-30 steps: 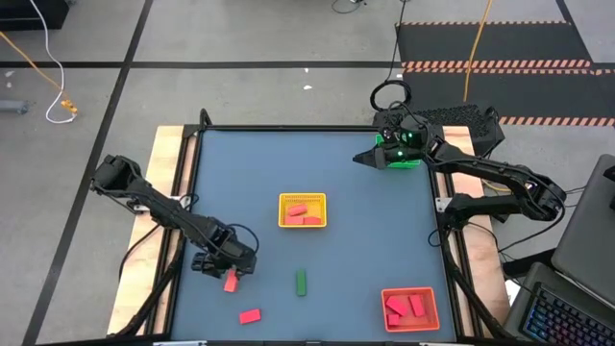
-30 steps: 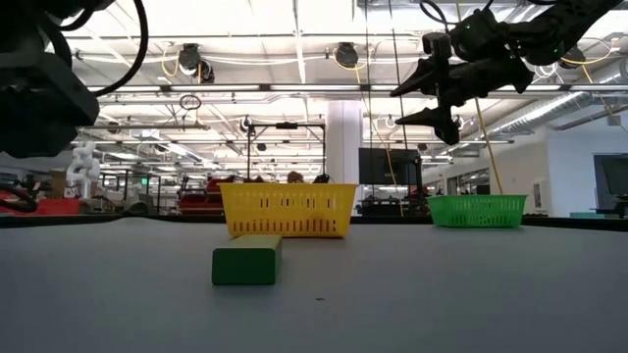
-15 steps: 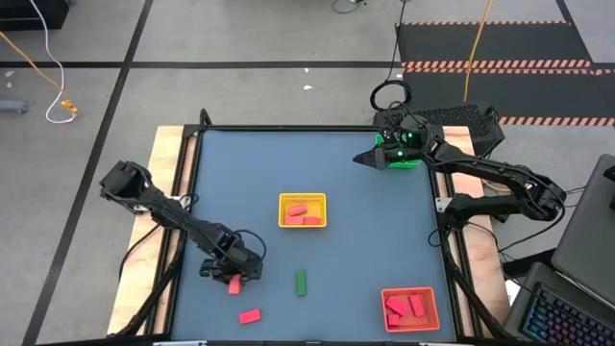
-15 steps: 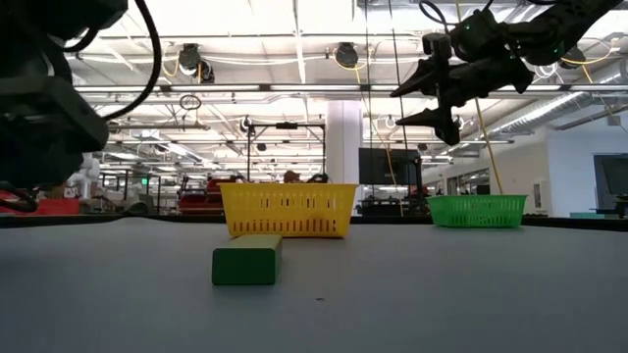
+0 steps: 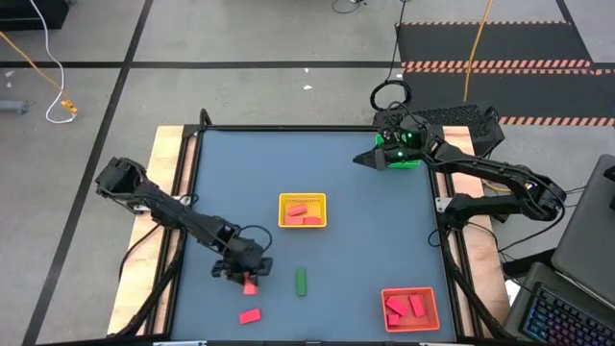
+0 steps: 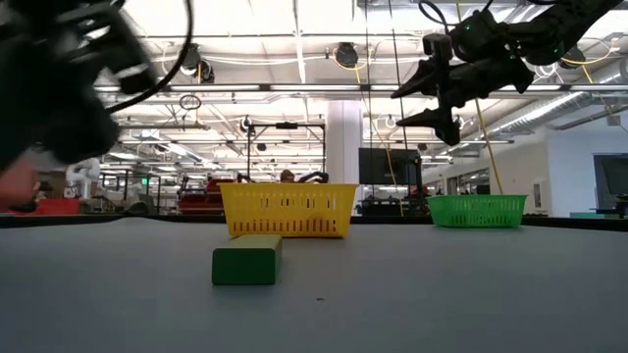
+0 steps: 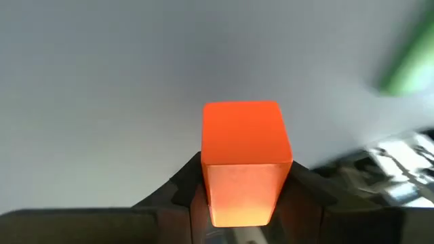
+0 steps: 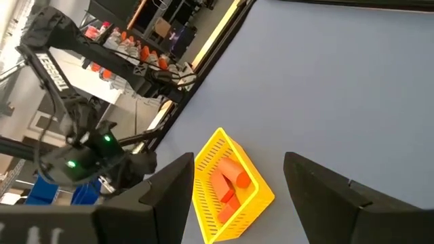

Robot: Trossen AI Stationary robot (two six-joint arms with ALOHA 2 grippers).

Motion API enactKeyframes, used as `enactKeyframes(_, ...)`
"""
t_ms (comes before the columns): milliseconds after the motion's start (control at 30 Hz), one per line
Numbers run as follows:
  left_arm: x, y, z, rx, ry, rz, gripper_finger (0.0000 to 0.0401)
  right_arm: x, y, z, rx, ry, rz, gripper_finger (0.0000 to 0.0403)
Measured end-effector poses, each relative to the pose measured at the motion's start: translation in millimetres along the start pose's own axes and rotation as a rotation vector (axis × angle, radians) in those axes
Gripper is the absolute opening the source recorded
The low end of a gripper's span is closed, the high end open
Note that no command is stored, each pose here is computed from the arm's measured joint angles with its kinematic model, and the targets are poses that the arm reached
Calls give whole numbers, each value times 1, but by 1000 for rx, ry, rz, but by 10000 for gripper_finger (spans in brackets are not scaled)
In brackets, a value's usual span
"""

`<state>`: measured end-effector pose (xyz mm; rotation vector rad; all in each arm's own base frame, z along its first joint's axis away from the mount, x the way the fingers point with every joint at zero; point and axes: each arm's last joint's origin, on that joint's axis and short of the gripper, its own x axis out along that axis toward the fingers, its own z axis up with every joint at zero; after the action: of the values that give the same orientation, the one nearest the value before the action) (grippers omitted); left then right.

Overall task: Sort & place blocks by color
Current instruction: Put the orange block into the yellow basket

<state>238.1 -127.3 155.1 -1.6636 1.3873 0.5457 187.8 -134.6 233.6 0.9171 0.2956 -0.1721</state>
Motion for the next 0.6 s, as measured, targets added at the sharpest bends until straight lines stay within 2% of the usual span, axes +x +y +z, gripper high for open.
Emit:
enactKeyframes(233, -44, -40, 21, 142, -151, -193, 131, 0, 0, 0, 4, -6, -10, 221)
enactKeyframes(433, -96, -81, 53, 340, -344, -331, 131, 0, -1, 0, 68, -21, -29, 221)
enactKeyframes(600, -151, -100, 82, 494, -574, -271, 131, 0, -2, 1, 103, -37, -47, 221)
